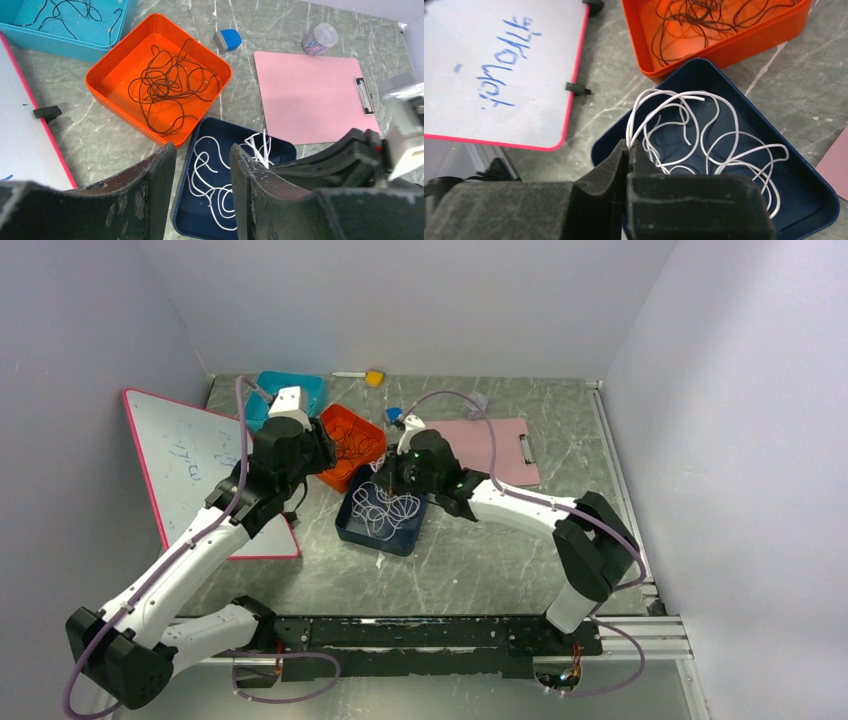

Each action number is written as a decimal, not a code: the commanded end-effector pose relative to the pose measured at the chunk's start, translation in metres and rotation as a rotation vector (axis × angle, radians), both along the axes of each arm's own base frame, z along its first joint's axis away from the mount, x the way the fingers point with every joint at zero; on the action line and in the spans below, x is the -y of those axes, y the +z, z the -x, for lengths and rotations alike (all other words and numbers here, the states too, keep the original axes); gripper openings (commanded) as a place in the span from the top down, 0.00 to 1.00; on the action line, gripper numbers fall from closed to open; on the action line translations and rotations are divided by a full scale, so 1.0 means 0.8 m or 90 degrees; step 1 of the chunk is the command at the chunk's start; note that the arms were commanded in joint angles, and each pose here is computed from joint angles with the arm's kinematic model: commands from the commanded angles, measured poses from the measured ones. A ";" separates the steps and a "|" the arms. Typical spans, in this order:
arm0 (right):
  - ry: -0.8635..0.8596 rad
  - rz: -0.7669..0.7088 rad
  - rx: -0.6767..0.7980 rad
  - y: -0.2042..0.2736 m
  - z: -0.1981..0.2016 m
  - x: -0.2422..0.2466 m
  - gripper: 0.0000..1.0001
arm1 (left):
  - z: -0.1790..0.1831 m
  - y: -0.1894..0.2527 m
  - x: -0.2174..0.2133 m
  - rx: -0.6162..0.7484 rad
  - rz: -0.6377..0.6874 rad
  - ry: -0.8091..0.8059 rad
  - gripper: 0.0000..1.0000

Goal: Untangle the cables

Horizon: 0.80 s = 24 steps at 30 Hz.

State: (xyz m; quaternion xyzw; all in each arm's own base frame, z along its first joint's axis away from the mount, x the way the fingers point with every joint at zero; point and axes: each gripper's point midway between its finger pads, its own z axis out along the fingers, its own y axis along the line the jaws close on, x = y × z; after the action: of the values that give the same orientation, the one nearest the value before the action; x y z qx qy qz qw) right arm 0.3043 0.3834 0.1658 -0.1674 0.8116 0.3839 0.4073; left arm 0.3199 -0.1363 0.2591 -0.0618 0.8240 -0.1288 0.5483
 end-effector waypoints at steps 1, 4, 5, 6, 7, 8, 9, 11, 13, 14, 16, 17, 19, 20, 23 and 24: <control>0.012 0.070 0.026 -0.026 -0.005 -0.007 1.00 | -0.003 -0.004 -0.002 -0.004 0.001 0.008 0.51; 0.026 0.086 0.009 -0.052 -0.001 -0.011 1.00 | -0.003 -0.006 0.000 -0.008 0.002 0.004 0.51; 0.033 0.089 0.002 -0.060 0.001 -0.013 1.00 | -0.003 -0.008 0.000 -0.011 0.001 0.004 0.51; 0.045 0.092 -0.006 -0.067 0.004 -0.015 1.00 | -0.003 -0.009 0.000 -0.012 0.001 0.003 0.51; 0.054 0.094 -0.015 -0.075 0.007 -0.018 1.00 | -0.002 -0.010 0.000 -0.014 0.001 0.003 0.51; 0.061 0.098 -0.022 -0.082 0.009 -0.020 1.00 | -0.002 -0.011 0.001 -0.015 0.001 0.002 0.51; 0.065 0.102 -0.030 -0.088 0.010 -0.021 1.00 | -0.002 -0.012 0.001 -0.016 0.002 0.002 0.51; 0.072 0.111 -0.044 -0.101 0.013 -0.022 1.00 | -0.002 -0.014 0.002 -0.019 0.004 0.000 0.51; 0.077 0.120 -0.056 -0.113 0.014 -0.023 1.00 | -0.002 -0.015 0.003 -0.020 0.005 -0.002 0.51; 0.079 0.126 -0.062 -0.118 0.014 -0.024 1.00 | -0.002 -0.017 0.004 -0.023 0.004 -0.003 0.51; 0.083 0.139 -0.072 -0.128 0.015 -0.024 1.00 | -0.002 -0.017 0.005 -0.023 0.006 -0.005 0.51; 0.085 0.144 -0.076 -0.133 0.016 -0.024 1.00 | -0.002 -0.018 0.005 -0.025 0.006 -0.006 0.51; 0.087 0.148 -0.082 -0.138 0.016 -0.024 1.00 | -0.003 -0.020 0.007 -0.028 0.005 -0.009 0.51; 0.089 0.151 -0.083 -0.141 0.018 -0.024 0.98 | -0.003 -0.020 0.007 -0.028 0.005 -0.010 0.51; 0.087 0.149 -0.075 -0.134 0.016 -0.024 0.85 | -0.004 -0.022 0.011 -0.032 0.003 -0.019 0.50; 0.084 0.146 -0.070 -0.128 0.015 -0.024 0.81 | -0.003 -0.024 0.011 -0.035 0.001 -0.022 0.48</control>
State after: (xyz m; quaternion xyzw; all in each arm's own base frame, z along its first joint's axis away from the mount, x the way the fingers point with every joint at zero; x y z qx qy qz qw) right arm 0.2896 0.3968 0.0500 -0.2351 0.8666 0.3207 0.3015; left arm 0.3226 -0.1419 0.2454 -0.0594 0.8350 -0.1300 0.5313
